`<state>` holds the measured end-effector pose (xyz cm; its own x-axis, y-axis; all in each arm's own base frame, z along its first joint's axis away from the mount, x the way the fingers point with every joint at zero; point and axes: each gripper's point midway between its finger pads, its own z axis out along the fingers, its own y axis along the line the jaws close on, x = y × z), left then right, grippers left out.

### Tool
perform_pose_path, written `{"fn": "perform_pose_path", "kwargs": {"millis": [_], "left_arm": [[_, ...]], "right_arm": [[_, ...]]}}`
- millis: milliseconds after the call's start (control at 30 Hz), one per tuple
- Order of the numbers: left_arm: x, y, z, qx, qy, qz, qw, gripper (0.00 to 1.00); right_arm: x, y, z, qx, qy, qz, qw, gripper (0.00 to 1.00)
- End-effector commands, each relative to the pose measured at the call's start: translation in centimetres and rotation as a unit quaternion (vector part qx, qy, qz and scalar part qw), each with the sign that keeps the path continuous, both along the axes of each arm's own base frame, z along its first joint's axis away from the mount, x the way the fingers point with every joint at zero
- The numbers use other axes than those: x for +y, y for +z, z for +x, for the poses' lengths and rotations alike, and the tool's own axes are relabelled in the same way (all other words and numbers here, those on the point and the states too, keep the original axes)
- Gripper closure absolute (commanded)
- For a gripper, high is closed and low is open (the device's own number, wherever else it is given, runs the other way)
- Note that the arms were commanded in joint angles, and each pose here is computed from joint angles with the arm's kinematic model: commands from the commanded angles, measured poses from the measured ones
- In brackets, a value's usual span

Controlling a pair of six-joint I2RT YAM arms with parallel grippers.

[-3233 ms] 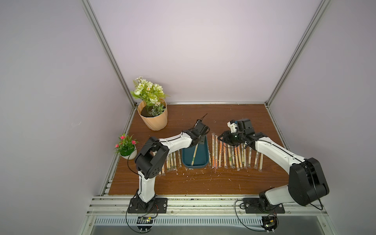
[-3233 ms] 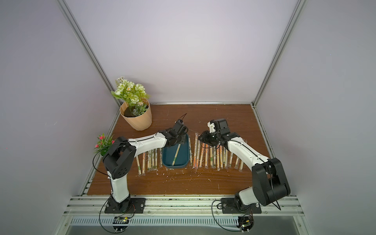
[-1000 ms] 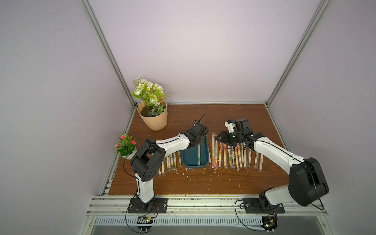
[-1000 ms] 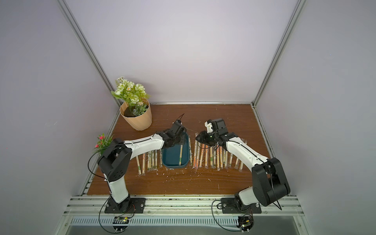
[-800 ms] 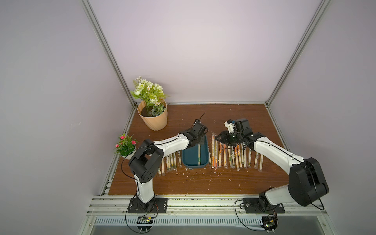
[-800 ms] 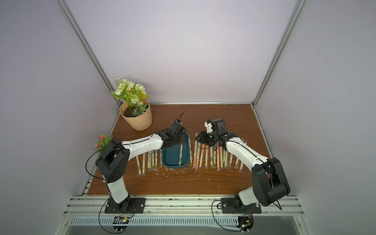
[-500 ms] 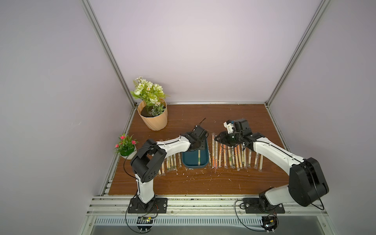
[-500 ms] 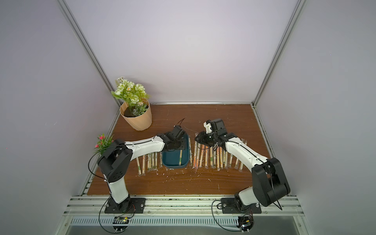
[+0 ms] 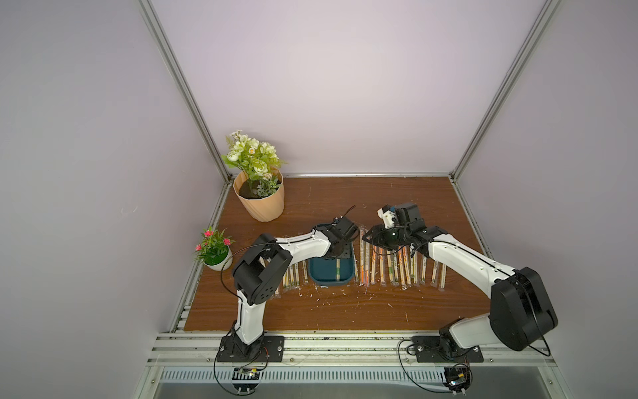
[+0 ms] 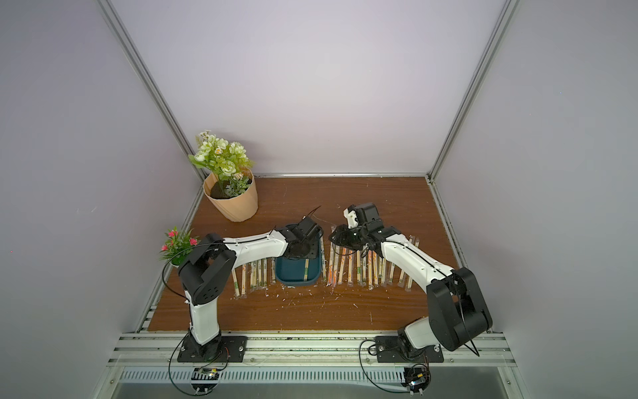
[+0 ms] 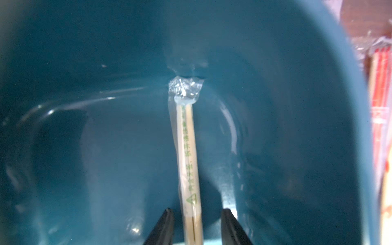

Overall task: Take the paired disposable chopsticks out of the storage box
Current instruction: Pick up the paired disposable chopsticks from the storage box.

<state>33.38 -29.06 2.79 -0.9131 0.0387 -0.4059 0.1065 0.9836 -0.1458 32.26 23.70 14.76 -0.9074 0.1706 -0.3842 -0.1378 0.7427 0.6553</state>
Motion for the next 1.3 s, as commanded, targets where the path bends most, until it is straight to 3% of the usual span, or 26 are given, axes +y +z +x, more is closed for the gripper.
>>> {"fn": "perform_pose_path", "kwargs": {"millis": [0, 133, 500, 900, 1267], "left_arm": [[1.2, -2.4, -2.1, 0.047, -0.003, 0.045, 0.998, 0.69], [0.6, -2.6, -2.4, 0.05, -0.007, 0.037, 0.998, 0.76], [-0.4, -2.4, -2.8, 0.052, -0.009, -0.005, 0.999, 0.76], [-2.2, -1.9, -3.3, 0.066, -0.007, -0.094, 0.993, 0.75], [-1.8, -1.8, -3.1, 0.065, 0.0, -0.106, 0.992, 0.97]], "right_arm": [[0.3, 0.3, 0.1, -0.009, -0.004, 0.003, 1.0, 0.54], [0.4, -0.2, 0.0, -0.003, -0.002, 0.0, 1.0, 0.54], [1.2, -3.9, -1.4, 0.033, 0.014, -0.033, 0.999, 0.54], [3.3, -6.2, -2.7, 0.05, 0.042, -0.052, 0.997, 0.55], [4.4, -6.6, -3.3, 0.053, 0.055, -0.054, 0.996, 0.56]]}}
